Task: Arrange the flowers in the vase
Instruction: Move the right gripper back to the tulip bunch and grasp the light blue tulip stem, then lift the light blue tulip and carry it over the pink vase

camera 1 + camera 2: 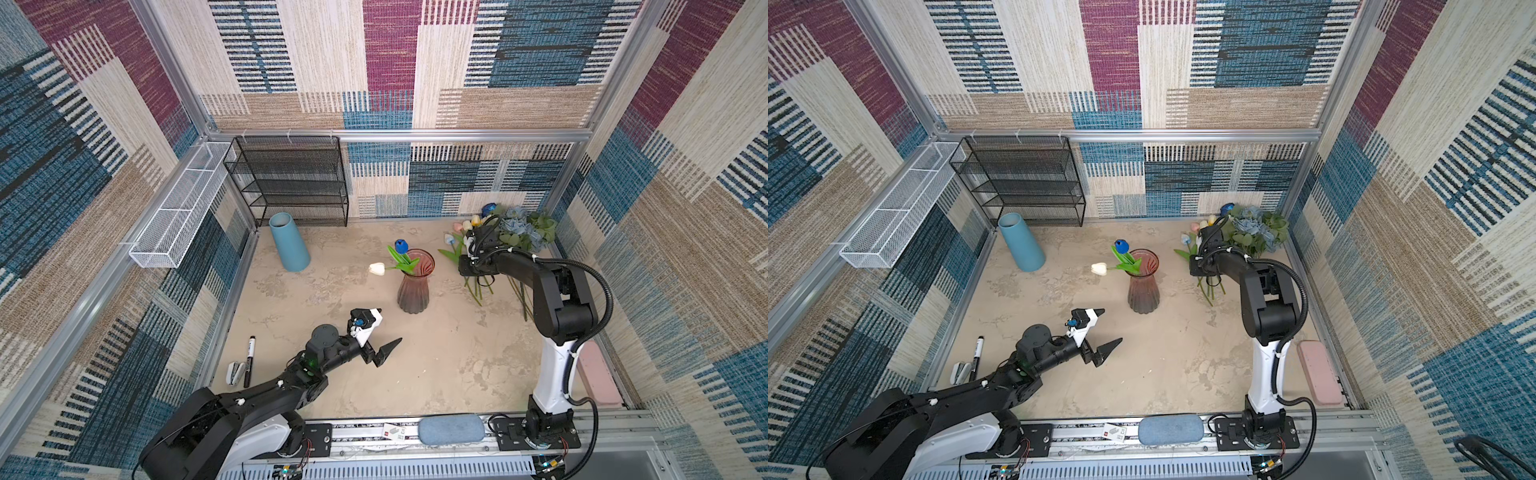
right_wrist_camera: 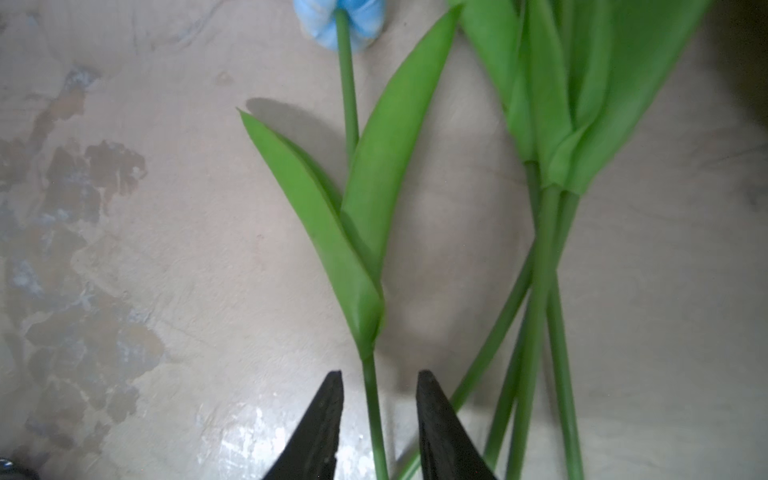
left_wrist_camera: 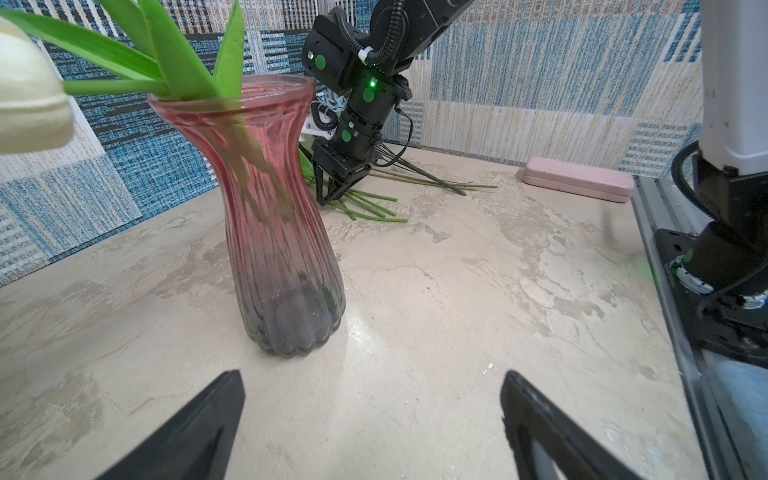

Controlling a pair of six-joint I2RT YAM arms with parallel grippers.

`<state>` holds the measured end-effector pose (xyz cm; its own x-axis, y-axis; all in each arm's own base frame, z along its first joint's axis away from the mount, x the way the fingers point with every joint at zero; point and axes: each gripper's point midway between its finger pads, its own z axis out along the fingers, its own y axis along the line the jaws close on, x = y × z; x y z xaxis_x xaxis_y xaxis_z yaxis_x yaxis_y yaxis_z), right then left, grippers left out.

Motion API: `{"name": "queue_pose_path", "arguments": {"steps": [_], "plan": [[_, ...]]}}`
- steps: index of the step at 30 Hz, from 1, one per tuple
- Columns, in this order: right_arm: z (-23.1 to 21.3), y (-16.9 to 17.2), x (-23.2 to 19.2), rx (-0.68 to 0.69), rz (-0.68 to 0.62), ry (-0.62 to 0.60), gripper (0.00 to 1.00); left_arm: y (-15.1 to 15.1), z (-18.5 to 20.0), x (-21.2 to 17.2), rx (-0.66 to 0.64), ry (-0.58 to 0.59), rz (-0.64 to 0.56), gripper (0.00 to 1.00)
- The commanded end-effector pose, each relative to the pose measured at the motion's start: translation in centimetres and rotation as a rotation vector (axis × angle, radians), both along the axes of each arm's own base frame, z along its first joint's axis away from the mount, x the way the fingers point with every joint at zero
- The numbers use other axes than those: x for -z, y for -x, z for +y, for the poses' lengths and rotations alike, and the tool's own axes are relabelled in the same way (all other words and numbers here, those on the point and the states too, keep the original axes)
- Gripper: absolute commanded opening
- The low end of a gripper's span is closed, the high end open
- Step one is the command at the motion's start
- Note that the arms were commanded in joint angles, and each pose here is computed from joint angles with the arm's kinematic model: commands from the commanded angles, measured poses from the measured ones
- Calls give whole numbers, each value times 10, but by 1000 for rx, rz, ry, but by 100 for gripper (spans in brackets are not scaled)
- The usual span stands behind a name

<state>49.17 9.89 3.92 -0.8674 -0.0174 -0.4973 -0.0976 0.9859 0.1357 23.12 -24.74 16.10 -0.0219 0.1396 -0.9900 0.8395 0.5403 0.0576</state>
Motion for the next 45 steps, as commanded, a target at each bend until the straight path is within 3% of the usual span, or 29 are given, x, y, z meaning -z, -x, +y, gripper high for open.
{"name": "queue_pose_path", "arguments": {"steps": [1,5,11,19,24,28,35,39,45], "plan": [[-4,-2,6,1,10,46,34,-1,0,-5,-2,3,-21,99],[-5,-4,16,5,27,80,33,-1,0,-5,-1,4,-22,99],[2,-5,20,-20,34,74,9,0,1,-6,-2,2,-26,99],[33,-13,-32,-85,-72,-79,0,0,1,-6,-3,1,-24,99],[56,-20,-108,-119,-237,-233,0,1,0,-8,6,10,-30,99],[70,-18,-196,-145,-449,-368,0,5,3,-13,5,40,-73,99],[113,43,-360,-379,-892,-621,0,6,3,-15,6,43,-82,99],[126,85,-400,-484,-1049,-738,0,7,5,-17,1,49,-83,99],[133,130,-423,-557,-1186,-820,0,10,6,-21,8,64,-88,99]]}}
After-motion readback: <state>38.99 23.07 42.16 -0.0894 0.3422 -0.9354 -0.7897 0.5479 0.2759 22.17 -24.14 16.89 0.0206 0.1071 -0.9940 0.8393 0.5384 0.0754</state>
